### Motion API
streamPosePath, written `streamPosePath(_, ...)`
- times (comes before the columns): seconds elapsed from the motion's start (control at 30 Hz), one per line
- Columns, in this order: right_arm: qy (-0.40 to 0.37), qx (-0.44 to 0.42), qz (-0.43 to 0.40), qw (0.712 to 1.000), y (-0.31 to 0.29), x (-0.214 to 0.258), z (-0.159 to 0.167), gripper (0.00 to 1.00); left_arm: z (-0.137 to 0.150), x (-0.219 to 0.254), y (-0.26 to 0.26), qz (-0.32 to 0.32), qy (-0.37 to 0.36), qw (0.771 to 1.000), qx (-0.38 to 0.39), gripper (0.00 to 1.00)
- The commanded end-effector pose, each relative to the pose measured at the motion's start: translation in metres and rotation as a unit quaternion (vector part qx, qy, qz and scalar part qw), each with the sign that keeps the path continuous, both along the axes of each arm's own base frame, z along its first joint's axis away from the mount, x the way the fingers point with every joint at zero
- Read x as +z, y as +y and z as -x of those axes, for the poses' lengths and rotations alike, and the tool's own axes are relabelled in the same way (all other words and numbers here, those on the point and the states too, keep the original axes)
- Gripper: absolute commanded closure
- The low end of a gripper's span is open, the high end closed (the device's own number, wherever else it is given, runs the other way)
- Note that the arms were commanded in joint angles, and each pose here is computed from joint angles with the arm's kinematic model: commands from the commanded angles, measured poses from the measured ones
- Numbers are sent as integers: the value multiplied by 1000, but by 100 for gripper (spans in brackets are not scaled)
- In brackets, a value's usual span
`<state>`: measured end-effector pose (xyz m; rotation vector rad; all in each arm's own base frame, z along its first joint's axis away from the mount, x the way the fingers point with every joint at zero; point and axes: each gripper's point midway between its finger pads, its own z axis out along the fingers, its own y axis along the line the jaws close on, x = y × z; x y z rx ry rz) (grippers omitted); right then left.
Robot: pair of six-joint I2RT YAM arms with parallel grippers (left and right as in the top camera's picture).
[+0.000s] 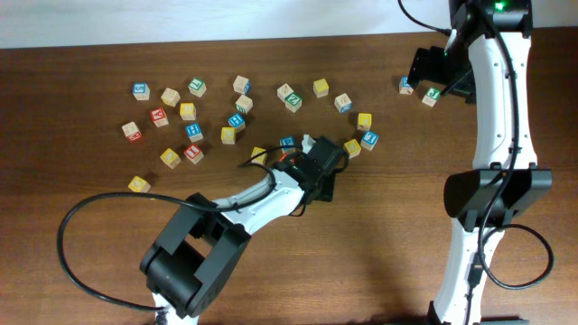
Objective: Spell out RSS
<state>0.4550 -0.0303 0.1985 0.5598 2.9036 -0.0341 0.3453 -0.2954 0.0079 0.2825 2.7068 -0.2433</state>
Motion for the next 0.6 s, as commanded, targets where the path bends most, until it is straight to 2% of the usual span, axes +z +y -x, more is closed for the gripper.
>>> streamPosePath(0.0, -5, 0, 5, 1000, -3, 5, 2, 2, 1, 1, 0, -1, 4, 1000, -4, 57)
streamPosePath(0.13, -5, 0, 5, 1000, -3, 5, 2, 1, -3, 40, 14, -15, -32, 999, 13, 58)
streamPosePath(0.17, -5, 0, 5, 1000, -3, 5, 2, 2, -3, 52, 17, -15, -42, 999, 13, 53)
streamPosePath(0.23, -5, 0, 5, 1000, -3, 5, 2, 2, -8, 79, 14, -28, -87, 994, -59, 41)
streamPosePath(0.3, -5, 0, 5, 1000, -3, 5, 2, 2, -9, 82, 12, -99, -127, 965, -209, 37)
streamPosePath(0.37, -5, 0, 5, 1000, -3, 5, 2, 2, -3, 72, 18, -146, -121, 939, -285, 30)
streamPosePath(0.47, -5, 0, 5, 1000, -3, 5, 2, 2, 1, 44, 19, -180, -102, 913, -351, 29)
streamPosePath(0.53, -5, 0, 5, 1000, -3, 5, 2, 2, 2, 28, 13, -170, -91, 912, -363, 30)
streamPosePath(0.57, -4, 0, 5, 1000, -3, 5, 2, 2, 4, 21, 7, -160, -87, 906, -382, 27)
